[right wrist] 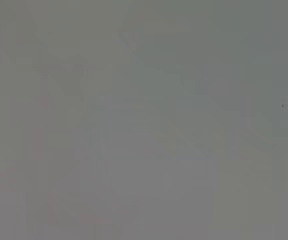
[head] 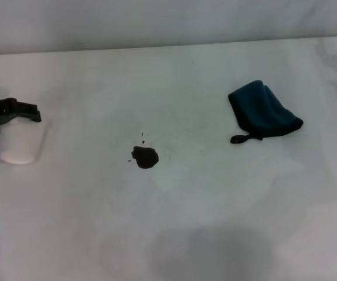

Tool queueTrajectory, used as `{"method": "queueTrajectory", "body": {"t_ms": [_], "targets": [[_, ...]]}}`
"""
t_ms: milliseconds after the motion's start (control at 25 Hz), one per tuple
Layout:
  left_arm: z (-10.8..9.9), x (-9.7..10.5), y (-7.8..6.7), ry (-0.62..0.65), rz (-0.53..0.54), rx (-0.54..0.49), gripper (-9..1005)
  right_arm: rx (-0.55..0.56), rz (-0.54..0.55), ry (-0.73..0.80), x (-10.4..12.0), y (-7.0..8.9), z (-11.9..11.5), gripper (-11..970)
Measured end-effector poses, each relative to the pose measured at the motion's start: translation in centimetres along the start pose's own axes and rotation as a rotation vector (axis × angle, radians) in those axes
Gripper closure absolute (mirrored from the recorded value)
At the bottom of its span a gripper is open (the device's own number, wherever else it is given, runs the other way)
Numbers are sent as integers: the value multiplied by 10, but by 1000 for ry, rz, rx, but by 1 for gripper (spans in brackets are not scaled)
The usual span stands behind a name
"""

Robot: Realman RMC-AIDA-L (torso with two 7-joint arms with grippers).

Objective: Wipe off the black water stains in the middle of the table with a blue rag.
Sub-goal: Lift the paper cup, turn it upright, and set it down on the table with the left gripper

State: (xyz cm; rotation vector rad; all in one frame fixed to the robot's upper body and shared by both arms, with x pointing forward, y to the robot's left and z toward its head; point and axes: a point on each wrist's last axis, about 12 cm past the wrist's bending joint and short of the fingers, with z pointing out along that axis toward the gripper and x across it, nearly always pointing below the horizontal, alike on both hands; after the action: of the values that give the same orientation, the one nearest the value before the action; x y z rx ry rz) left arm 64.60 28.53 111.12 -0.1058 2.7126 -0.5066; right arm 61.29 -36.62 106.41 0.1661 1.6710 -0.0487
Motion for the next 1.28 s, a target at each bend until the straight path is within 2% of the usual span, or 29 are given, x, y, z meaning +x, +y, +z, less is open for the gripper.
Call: {"method": "queueTrajectory", "body": {"t_ms": [160,400,600,680,840,1280], "targets": [[0,-2,-1,-15,-5,8,123,1,1,0,0,0,0,88],[-9,-9,-4,-83,-7,39,233,2,1,1,0,0,0,88],[-18,-16,-16,-199,79,76,282,-1,7,-4,0,1,0,88],[-19,-17,-22,-282,138,106,291,-1,13,-4,0,1,-1,88],[-14,-10,-23,-508,219,145,289,2,33,4,3,0,-3,88],[11,20,-12,-716,301,220,282,5,58,22,10,0,-7,88]]}}
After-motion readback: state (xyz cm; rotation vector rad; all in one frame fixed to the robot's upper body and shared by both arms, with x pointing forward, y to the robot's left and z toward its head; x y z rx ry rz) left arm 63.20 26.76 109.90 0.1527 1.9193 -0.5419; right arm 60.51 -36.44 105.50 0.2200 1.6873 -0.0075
